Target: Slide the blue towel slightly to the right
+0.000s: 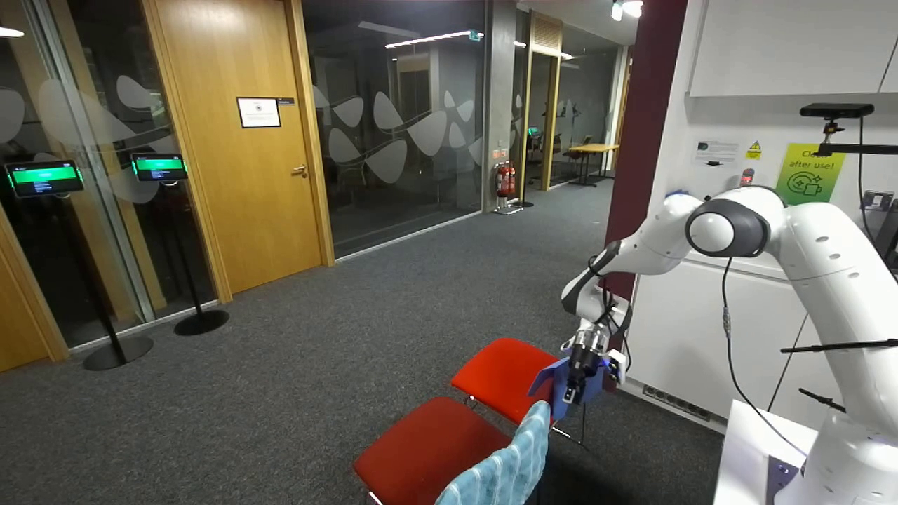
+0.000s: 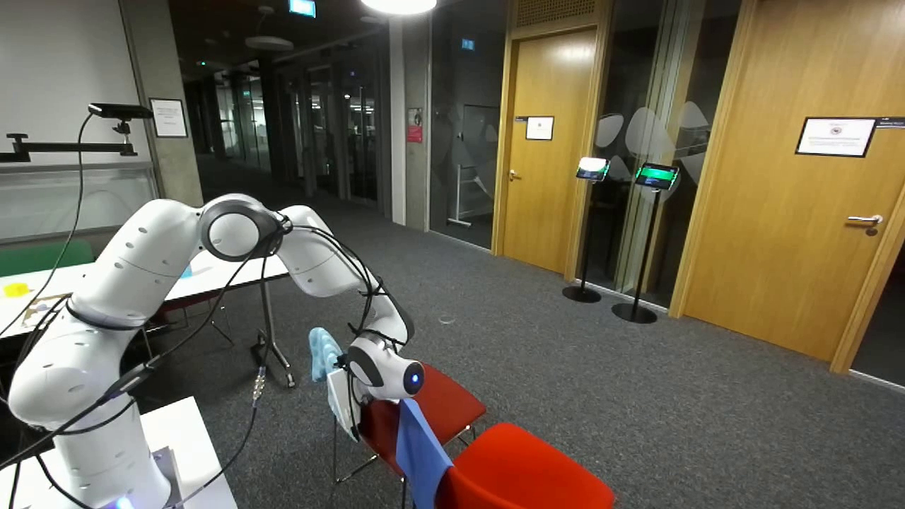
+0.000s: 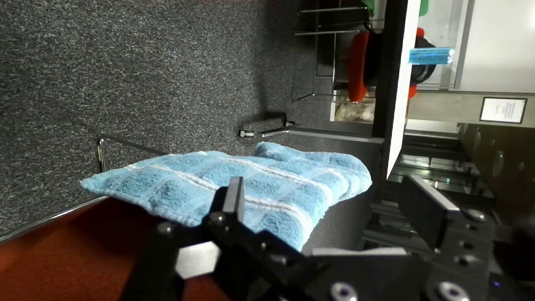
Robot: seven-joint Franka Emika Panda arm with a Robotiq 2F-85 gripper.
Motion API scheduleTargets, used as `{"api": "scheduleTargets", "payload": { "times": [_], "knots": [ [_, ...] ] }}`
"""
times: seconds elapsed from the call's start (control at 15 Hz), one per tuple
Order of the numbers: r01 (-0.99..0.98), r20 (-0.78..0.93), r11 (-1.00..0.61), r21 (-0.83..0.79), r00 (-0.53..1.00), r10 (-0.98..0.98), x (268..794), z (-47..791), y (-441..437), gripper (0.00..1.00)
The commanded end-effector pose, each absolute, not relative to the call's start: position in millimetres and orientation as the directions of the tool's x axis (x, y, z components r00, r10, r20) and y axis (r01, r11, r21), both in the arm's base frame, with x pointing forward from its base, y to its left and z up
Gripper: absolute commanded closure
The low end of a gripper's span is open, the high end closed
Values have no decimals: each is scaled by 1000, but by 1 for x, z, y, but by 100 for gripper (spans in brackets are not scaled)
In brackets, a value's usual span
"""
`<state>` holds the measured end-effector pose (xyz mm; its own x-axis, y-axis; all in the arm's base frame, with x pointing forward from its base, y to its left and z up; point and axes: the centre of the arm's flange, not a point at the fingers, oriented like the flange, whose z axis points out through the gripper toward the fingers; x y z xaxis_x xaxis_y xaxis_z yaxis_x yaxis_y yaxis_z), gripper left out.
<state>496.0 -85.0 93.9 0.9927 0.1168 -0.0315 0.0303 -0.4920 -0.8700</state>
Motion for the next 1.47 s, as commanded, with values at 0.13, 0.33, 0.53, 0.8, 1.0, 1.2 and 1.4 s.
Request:
{"api": "scheduleTargets", "payload": {
  "times": [0.13,0.33,0.53,0.8,1.0,1.2,1.4],
  "knots": [
    [22,-41,-491,-871,992,118,496,94,-82,0],
    [22,-42,-490,-871,992,118,496,93,-82,0],
    [25,-36,-500,-866,993,112,497,94,-81,0],
    [31,-31,-509,-860,993,112,499,91,-82,0],
    [47,-12,-506,-861,993,113,501,91,-84,0],
    [69,10,-504,-861,993,119,503,90,-86,0],
    [96,43,-507,-856,992,115,506,89,-89,0]
  ]
}}
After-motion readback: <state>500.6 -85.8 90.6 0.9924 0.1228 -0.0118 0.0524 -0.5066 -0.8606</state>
